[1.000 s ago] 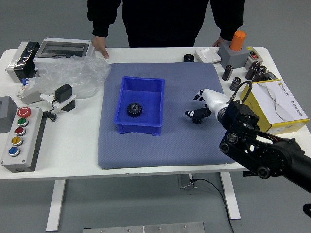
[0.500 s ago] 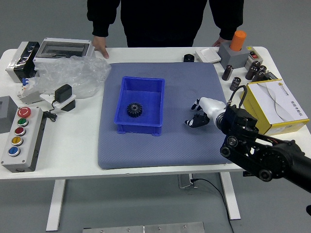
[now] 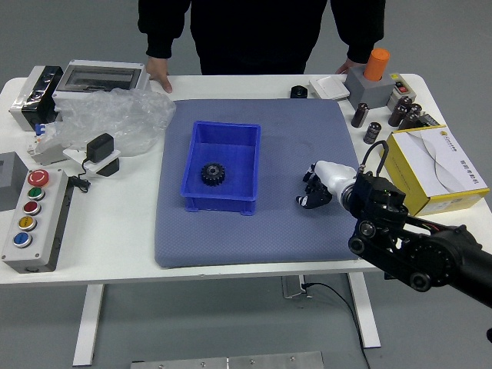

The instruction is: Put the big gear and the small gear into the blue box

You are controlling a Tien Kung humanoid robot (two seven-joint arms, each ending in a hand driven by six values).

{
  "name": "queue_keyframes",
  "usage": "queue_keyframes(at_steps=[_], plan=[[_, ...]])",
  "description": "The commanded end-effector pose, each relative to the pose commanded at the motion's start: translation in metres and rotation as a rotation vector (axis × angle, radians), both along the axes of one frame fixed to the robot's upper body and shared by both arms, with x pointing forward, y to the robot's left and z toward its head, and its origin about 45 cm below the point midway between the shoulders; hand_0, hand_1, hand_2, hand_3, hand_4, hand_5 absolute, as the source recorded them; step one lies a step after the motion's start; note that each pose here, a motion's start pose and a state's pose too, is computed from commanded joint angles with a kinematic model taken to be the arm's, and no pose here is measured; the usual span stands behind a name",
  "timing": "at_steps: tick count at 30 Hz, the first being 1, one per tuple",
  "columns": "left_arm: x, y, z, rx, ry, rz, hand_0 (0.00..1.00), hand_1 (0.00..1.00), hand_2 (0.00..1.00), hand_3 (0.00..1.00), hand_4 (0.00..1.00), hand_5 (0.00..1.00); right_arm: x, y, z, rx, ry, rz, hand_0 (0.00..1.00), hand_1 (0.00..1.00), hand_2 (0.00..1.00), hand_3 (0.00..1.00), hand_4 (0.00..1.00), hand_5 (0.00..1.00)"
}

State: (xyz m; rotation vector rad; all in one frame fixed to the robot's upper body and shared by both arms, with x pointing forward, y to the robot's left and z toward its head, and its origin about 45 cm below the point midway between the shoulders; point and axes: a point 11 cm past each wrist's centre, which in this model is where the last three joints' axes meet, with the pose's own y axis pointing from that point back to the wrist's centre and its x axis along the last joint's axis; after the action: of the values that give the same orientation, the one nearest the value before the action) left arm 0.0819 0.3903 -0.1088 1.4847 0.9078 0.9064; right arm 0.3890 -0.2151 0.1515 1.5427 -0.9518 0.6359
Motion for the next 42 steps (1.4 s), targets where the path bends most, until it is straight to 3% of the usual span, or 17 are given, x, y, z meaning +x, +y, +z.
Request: queue_keyframes(at_steps=[2, 3, 8, 9, 20, 28, 42], plan=[[0.0, 0.0, 0.0, 0.0, 0.0, 0.0, 0.807, 0.785, 0.795, 0.749, 0.594, 0.25, -0.001, -0.001, -0.001, -0.005, 0.0, 0.001, 0.668, 0.542, 0.695, 0.704, 0.661, 0.296], [0.0, 0.0, 0.0, 0.0, 0.0, 0.0, 0.807, 0.785, 0.795, 0.749, 0.594, 0.25, -0.001, -0.001, -0.002, -0.008, -0.001, 0.001, 0.701, 0.536, 0.637, 0.668, 0.534, 0.223], [0.0002, 0.0, 0.0, -0.001, -0.001, 0.0, 0.807, 0.785, 0.795, 0.749, 0.594, 0.25, -0.001, -0.004, -0.002, -0.015, -0.015, -0.004, 0.701, 0.536, 0.637, 0.668, 0.534, 0.223], [0.0003, -0.001, 0.0, -0.001, -0.001, 0.0, 0.807, 0.784, 0.795, 0.749, 0.594, 0.25, -0.001, -0.004, -0.002, -0.015, -0.018, -0.006, 0.709, 0.53, 0.587, 0.644, 0.478, 0.193], [0.0004, -0.001, 0.0, -0.001, -0.002, 0.0, 0.807, 0.784, 0.795, 0.749, 0.594, 0.25, 0.0, -0.005, -0.002, -0.013, -0.045, -0.018, 0.703, 0.526, 0.562, 0.627, 0.45, 0.19], [0.0007, -0.002, 0.0, -0.002, -0.003, 0.0, 0.807, 0.784, 0.795, 0.749, 0.594, 0.25, -0.002, -0.004, -0.004, -0.018, -0.049, -0.014, 0.706, 0.527, 0.555, 0.615, 0.444, 0.127], [0.0014, -0.002, 0.0, -0.003, -0.005, 0.003, 0.807, 0.783, 0.795, 0.749, 0.594, 0.25, 0.006, -0.003, 0.012, -0.009, -0.105, -0.015, 0.705, 0.521, 0.546, 0.611, 0.454, 0.097]])
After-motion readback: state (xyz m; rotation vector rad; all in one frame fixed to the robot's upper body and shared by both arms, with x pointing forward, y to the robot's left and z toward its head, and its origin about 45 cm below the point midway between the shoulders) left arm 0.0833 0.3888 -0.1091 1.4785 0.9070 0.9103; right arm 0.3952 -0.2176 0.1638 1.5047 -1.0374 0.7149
